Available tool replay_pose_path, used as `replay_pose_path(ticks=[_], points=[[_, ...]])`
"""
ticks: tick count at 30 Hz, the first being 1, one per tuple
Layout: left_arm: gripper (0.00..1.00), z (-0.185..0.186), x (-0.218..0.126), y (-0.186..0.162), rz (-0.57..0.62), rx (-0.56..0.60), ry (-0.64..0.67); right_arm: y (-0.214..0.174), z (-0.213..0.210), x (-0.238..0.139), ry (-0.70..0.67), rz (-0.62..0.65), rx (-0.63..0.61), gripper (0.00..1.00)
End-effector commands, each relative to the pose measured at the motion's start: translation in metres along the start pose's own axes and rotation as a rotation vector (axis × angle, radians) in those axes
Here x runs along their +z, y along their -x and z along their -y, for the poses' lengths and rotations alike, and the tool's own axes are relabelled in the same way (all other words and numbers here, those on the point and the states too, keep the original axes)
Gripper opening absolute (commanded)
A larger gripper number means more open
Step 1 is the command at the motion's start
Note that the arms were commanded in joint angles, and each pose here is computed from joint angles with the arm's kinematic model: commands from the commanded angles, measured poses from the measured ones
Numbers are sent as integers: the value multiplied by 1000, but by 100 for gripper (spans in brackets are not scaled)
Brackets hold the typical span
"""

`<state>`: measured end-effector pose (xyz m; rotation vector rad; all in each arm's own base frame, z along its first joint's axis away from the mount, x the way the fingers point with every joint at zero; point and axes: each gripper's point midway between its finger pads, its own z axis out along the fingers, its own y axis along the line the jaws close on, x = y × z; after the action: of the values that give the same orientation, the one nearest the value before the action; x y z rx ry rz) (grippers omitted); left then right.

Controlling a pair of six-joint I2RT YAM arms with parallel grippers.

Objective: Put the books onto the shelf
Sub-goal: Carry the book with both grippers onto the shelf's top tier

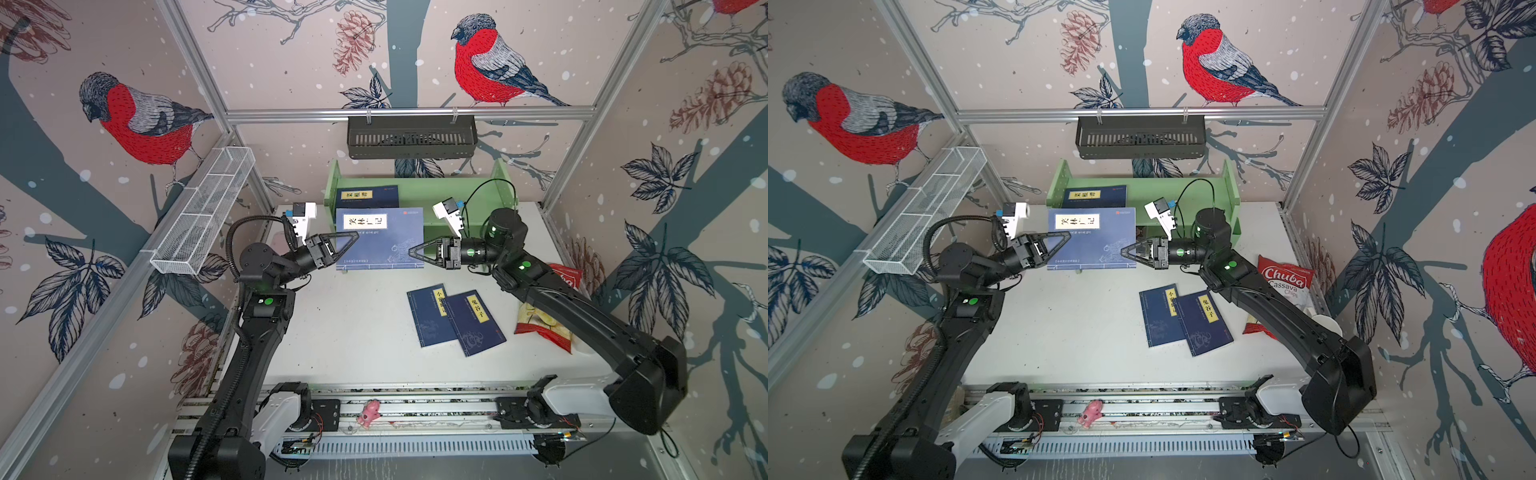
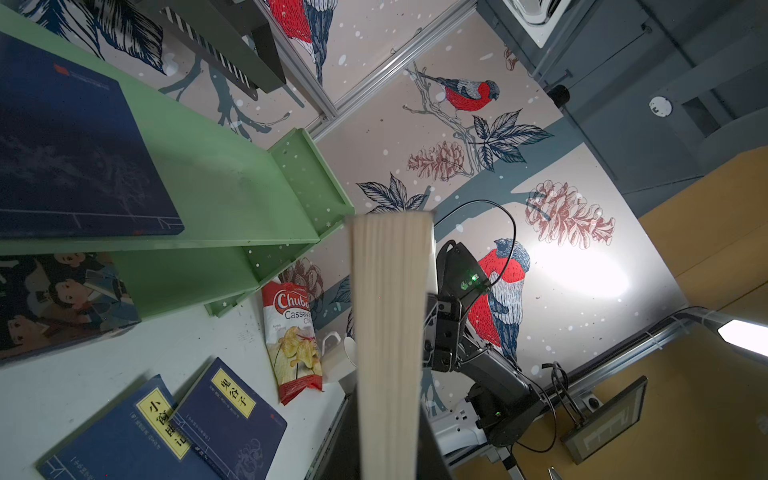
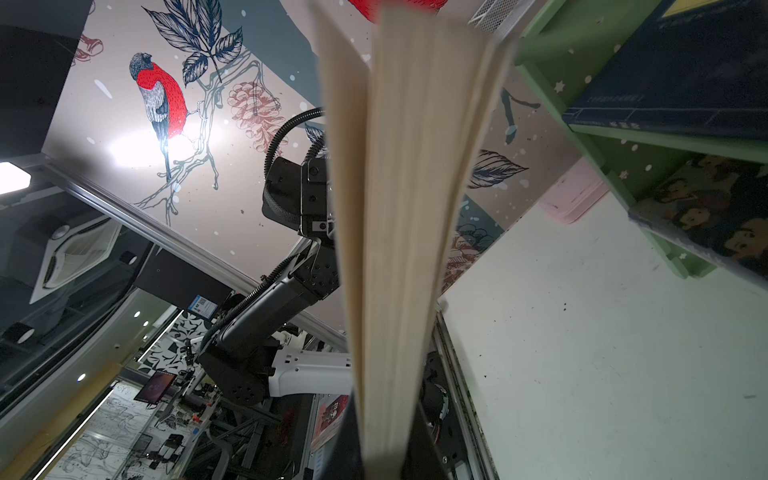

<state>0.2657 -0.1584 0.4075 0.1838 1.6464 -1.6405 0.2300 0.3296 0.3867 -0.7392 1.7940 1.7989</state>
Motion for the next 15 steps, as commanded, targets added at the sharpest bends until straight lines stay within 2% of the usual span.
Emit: replay_pose_path(ticks=[1, 3, 5, 10, 15], points=[[48, 0, -3, 15, 67, 60, 29, 19, -6, -6, 4, 42, -66, 0], [63, -6, -4, 18, 77, 58, 62, 24, -5, -8, -1, 44, -69, 1], [71, -16, -7, 22, 96, 61, 130, 30, -3, -11, -9, 44, -74, 0], [74, -34, -16, 33, 135, 84, 267, 43, 10, -17, -33, 45, -64, 0], [73, -39, -21, 37, 151, 87, 318, 57, 39, -23, -100, 34, -25, 0]])
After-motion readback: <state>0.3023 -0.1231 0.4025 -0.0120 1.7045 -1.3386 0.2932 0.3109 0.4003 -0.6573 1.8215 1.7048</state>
